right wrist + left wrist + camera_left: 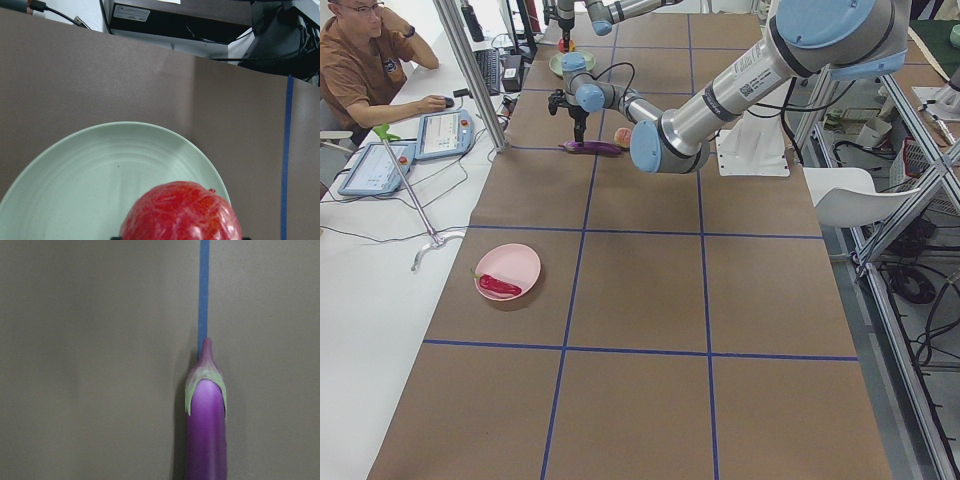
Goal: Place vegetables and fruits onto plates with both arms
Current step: 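Grasp purple eggplant with left gripper while right lowers red fruit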
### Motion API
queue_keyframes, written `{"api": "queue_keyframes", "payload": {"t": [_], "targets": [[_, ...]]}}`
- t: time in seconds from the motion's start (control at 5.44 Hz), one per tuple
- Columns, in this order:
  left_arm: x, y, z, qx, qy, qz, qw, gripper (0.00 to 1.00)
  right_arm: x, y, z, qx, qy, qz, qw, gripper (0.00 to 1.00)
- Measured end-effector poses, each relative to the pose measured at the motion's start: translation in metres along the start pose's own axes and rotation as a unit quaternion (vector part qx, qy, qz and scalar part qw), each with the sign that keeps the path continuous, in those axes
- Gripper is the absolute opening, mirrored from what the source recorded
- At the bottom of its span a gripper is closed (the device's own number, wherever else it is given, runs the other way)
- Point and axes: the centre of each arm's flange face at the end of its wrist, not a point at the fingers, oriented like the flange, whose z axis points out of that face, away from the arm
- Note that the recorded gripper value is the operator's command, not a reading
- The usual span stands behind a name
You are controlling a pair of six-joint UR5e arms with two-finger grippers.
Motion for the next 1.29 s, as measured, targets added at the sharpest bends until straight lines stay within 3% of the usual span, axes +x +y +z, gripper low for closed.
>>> {"api": "queue_keyframes", "payload": {"t": [0.55,0.92,1.29], "targets": [[0.011,0.018,0.03,0.013,0.003,0.013,0.9998,1.0,0.006,0.01,0.017,-0.007,0.011,0.0,0.9999,0.0],[0.023,0.03,0.038,0.013,0.005,0.01,0.9998,0.94,0.006,0.011,0.02,-0.009,0.015,-0.001,0.9999,0.0],[0.025,0.035,0.046,0.018,-0.003,0.01,0.9998,0.62,0.002,0.014,0.024,-0.011,0.015,-0.003,0.9998,0.0]]}}
